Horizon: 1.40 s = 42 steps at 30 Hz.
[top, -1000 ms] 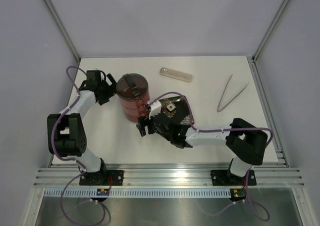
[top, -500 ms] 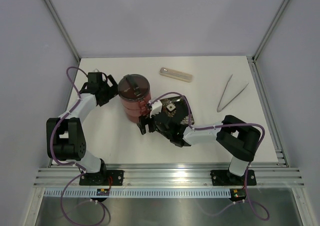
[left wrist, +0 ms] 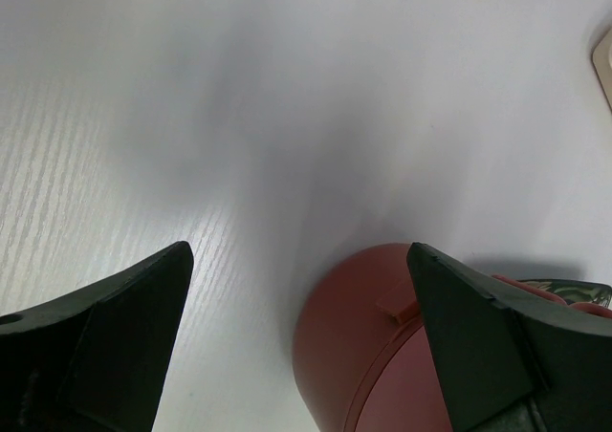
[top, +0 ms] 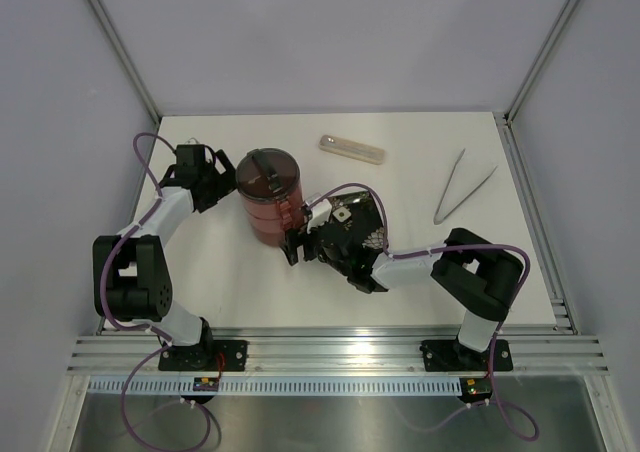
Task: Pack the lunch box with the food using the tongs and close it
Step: Adjust the fastener in the packing box.
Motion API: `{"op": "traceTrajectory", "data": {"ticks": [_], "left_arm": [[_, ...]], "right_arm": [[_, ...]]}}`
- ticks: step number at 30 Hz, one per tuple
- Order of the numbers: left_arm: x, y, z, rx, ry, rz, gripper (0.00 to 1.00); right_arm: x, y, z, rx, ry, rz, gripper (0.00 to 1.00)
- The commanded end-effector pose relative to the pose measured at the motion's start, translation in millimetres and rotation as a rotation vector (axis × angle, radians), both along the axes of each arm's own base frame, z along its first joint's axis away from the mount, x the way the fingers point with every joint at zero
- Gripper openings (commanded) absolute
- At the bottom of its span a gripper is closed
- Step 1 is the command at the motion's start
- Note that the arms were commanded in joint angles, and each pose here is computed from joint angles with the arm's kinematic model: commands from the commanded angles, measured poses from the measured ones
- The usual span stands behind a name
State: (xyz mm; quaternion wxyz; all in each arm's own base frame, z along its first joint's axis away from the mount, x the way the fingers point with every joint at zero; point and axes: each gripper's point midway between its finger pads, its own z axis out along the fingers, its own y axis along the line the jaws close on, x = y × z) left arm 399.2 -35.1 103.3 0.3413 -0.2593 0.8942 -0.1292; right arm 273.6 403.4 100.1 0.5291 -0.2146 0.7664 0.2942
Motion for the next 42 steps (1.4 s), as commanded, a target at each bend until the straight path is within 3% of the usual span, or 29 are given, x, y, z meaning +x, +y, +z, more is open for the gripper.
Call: {"op": "traceTrajectory", "data": {"ticks": [1,20,23,31,37,40,42], "left_arm": [[14.1,-0.1,12.5,0.025,-0.056,-0.011,0.99],[12.6,0.3,10.7,0.032,-0.043,-0.019,0.99],[11.8,1.0,9.4,0.032,-0.040,-0.018,0.99],[10.4,1.3,7.7,0.034,-0.034,-0.018,0.99],[10.3,1.6,6.1,0.035,-0.030,-0.017,0.99],[9.3,1.0,4.8,0.037,-0.024,-0.019,0.99],[8.9,1.7,4.2,0.038,-0.023,-0.019,0.99]], "right_arm": [[4.6,10.1,27.8,0.078,-0.077,0.039,0.89],[18.0,8.9,23.1,0.114,-0.085,0.066,0.84],[18.0,10.3,24.6,0.110,-0.097,0.077,0.79],[9.9,11.4,27.7,0.125,-0.103,0.120,0.48],[3.7,13.6,30.3,0.135,-0.098,0.153,0.37],[2.9,13.1,31.8,0.133,-0.101,0.157,0.38],[2.6,12.2,30.5,0.119,-0.100,0.159,0.60]]}}
